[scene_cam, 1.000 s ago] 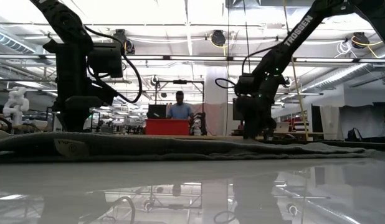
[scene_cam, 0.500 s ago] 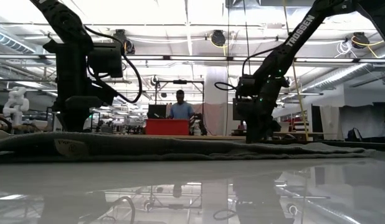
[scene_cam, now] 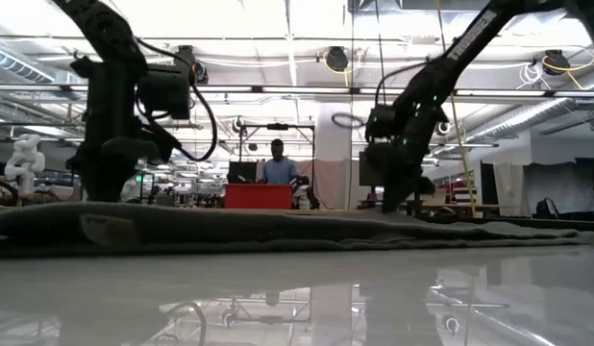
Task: Roll towel into tight, uniform cylinder
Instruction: Roll the gray towel
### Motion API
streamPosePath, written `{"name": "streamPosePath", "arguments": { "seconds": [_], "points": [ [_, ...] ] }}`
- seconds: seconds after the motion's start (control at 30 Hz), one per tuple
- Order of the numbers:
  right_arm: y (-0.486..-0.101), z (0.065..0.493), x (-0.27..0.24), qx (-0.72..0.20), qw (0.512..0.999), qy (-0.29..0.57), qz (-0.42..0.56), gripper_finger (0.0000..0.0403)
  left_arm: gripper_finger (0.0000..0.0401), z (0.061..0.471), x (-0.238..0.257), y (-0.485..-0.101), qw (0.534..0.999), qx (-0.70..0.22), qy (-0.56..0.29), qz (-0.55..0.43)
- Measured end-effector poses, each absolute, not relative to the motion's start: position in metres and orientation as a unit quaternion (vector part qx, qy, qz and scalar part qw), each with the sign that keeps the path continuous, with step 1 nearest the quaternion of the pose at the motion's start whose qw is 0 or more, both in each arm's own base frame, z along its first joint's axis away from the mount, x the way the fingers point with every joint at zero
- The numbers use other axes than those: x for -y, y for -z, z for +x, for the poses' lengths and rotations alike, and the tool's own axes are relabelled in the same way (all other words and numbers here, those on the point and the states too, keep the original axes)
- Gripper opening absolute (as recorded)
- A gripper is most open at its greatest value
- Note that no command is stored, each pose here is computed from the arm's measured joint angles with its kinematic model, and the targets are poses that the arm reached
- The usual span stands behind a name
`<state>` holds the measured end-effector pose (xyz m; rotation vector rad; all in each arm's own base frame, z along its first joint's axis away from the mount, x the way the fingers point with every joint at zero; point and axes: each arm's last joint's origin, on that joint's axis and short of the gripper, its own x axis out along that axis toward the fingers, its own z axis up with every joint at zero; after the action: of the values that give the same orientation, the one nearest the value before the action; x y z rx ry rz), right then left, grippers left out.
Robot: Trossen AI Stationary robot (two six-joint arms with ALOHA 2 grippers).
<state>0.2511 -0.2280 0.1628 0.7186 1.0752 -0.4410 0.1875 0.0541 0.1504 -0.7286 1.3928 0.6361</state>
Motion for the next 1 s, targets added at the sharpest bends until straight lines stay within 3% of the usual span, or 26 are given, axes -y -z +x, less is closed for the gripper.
{"name": "streamPosePath", "arguments": {
  "seconds": [0.47,0.77,1.0],
  "points": [
    [-0.233,0.227,0.206,-0.451,0.812,0.220,0.297,0.0000,0.0011,0.210,-0.063,-0.202,0.697,-0.591,-0.294,-0.280],
    [-0.268,0.197,0.179,-0.468,0.801,0.229,0.295,0.0000,0.0011,0.215,-0.048,-0.265,0.774,-0.526,-0.246,-0.252],
    [-0.293,0.176,0.159,-0.459,0.816,0.228,0.266,0.0000,0.0011,0.200,-0.024,-0.290,0.821,-0.489,-0.205,-0.212]
  ]
}}
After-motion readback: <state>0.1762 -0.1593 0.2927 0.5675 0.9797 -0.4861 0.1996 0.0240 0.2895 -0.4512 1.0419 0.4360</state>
